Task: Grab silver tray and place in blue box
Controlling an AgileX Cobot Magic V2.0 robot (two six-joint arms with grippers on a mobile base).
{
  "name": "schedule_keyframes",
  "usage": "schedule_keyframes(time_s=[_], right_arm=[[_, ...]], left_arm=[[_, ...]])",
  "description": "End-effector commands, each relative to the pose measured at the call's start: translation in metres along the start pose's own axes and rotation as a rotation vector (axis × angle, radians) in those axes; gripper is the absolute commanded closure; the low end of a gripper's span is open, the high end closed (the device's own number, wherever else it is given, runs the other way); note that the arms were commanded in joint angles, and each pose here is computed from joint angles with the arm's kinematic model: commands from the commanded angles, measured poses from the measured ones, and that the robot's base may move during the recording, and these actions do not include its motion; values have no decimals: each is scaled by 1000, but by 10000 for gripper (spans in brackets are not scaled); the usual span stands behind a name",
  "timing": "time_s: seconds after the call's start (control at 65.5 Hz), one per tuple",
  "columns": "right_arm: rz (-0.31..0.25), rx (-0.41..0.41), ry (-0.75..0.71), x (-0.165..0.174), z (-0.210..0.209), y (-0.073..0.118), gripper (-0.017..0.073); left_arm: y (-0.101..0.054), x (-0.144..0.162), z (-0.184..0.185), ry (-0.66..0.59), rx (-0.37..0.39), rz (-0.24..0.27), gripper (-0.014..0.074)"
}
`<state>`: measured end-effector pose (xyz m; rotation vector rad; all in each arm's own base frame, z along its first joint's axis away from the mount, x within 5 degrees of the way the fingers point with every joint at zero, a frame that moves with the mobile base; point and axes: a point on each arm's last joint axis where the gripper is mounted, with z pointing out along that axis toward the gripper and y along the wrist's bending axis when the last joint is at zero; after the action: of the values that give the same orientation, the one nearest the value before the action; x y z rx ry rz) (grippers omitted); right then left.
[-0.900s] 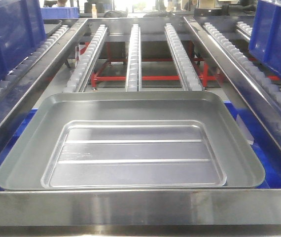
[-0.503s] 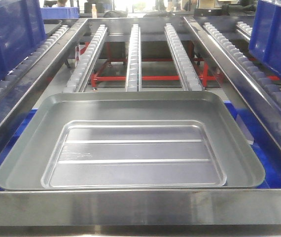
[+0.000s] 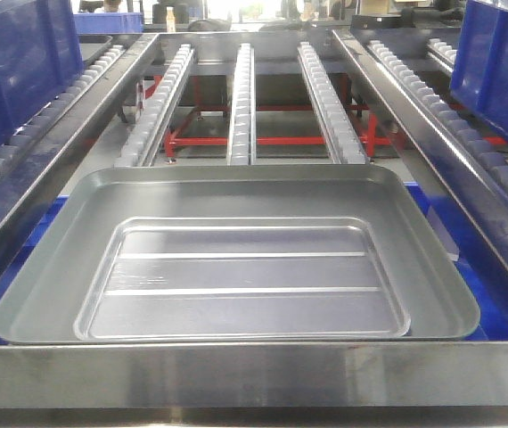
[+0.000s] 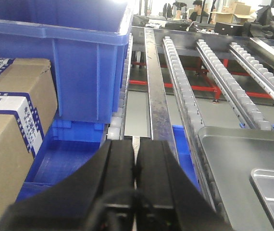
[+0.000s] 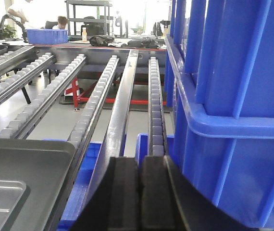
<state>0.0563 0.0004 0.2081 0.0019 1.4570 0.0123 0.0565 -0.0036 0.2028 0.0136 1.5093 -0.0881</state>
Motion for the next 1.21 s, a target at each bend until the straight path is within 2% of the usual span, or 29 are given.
schedule_keyframes(time_s=[0.0,0.183,0.244,0.32,0.381,0.442,0.534,0.656,0.778,0.885,0.946,1.022,1.114,1.19], right_arm=[[-25,4,-113,-18,-3,0,510],[-9,6,99,-48,1,0,510],[40,-2,176,-59,9,1,510],[128,-16,281,-70,26,4,510],[194,-27,356,-78,41,6,510],[233,-33,469,-81,59,9,510],[244,-36,689,-74,87,11,510],[250,-34,937,-54,114,13,510],[259,-22,1106,-29,131,13,510],[290,-13,1201,-11,139,15,510],[301,-6,1210,-6,145,15,510],[309,-1,1208,-3,152,15,510],[300,-6,1171,-9,159,14,510],[301,-9,1145,-16,164,14,510]], left_arm=[[0,-13,-2,-124,6,-7,601],[-2,-48,-1,-115,10,-7,601],[-3,-60,5,-47,9,-6,601],[-4,-74,16,65,9,-11,601],[-6,-85,28,185,13,-44,601],[-8,-95,42,333,17,-58,601],[-10,-102,66,527,17,-58,601],[-11,-98,96,640,15,-83,601],[-11,-83,117,705,9,-118,601],[-12,-70,133,744,2,-175,601],[-14,-64,141,763,-2,-249,601],[-17,-59,150,794,-1,-306,601],[-21,-57,158,810,-4,-420,601],[-21,-54,160,821,-7,-435,601]])
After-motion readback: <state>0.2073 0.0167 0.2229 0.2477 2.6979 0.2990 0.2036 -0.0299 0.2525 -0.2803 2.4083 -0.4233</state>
